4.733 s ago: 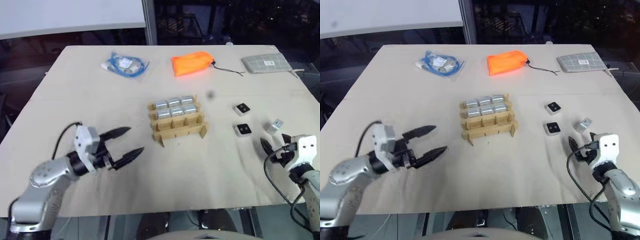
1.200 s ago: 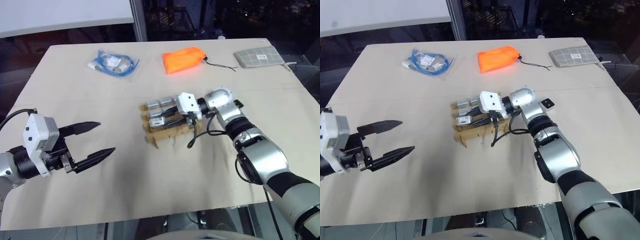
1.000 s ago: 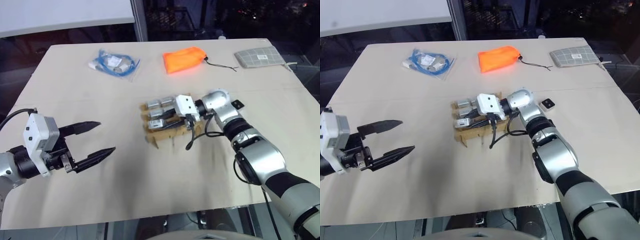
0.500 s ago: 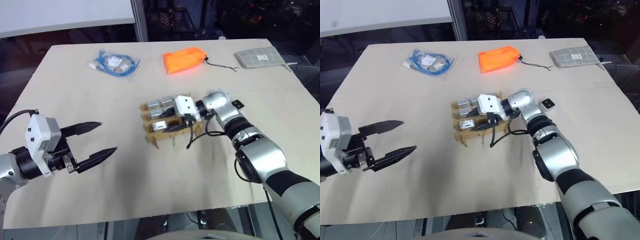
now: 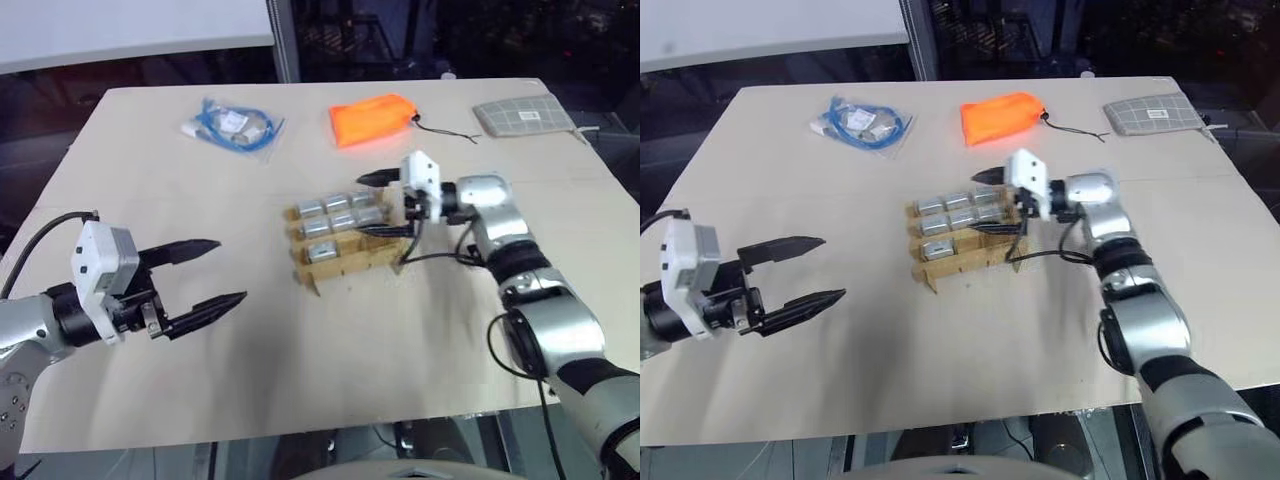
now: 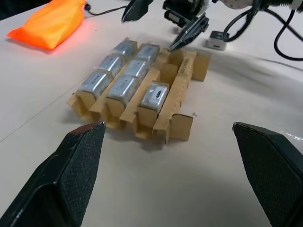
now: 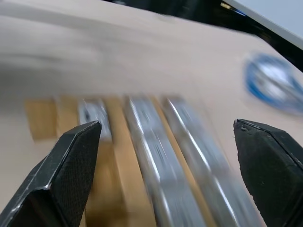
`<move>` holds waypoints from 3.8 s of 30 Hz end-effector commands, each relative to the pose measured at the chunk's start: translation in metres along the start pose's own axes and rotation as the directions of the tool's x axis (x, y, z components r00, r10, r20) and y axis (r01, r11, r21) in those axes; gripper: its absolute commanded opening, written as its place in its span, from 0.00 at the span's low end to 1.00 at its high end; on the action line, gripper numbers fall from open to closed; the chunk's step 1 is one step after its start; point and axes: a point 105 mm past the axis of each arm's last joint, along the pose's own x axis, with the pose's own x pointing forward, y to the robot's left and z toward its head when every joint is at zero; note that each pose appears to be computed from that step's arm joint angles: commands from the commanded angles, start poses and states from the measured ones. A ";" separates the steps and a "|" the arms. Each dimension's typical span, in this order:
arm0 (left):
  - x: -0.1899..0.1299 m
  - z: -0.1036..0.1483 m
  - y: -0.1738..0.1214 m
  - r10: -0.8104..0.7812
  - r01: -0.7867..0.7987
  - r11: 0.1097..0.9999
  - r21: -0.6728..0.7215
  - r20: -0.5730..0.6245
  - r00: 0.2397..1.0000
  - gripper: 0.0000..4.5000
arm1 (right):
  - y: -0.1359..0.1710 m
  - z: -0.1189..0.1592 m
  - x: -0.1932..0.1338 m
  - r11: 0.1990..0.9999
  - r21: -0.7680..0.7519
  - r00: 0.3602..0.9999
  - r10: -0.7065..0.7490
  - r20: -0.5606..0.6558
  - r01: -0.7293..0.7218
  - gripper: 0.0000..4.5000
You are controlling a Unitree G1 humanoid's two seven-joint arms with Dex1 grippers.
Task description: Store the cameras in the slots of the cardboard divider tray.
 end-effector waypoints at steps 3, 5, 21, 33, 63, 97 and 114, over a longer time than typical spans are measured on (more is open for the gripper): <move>0.014 0.007 0.004 -0.079 0.078 0.996 0.034 0.017 0.997 1.00 | -0.001 0.008 -0.059 0.970 0.047 0.970 -0.239 -0.031 0.240 0.98; 0.019 0.008 0.006 -0.107 0.106 0.994 0.038 0.019 0.994 1.00 | 0.008 0.009 -0.075 0.945 0.097 0.950 -0.311 -0.040 0.313 0.98; 0.047 0.016 0.017 -0.277 0.273 0.958 0.083 0.039 0.960 1.00 | 0.093 -0.054 -0.129 0.439 0.197 0.481 -0.790 -0.381 0.876 0.98; 0.048 0.018 0.017 -0.293 0.290 0.953 0.091 0.032 0.955 1.00 | 0.087 -0.076 -0.124 0.338 0.241 0.410 -0.819 -0.401 0.910 0.93; 0.097 0.010 -0.030 -0.356 0.456 0.813 -0.362 0.311 0.881 1.00 | 0.112 0.053 -0.010 0.630 -0.755 0.984 -0.101 0.149 0.179 0.40; 0.116 0.024 -0.026 -0.374 0.459 0.848 -0.264 0.316 0.872 0.17 | 0.110 0.051 0.002 0.712 -0.674 0.980 -0.122 0.158 0.197 0.98; 0.168 -0.002 0.031 -0.191 0.187 0.981 0.049 0.110 0.975 0.17 | 0.069 0.046 -0.059 0.733 -0.477 0.856 -0.509 0.087 0.485 0.98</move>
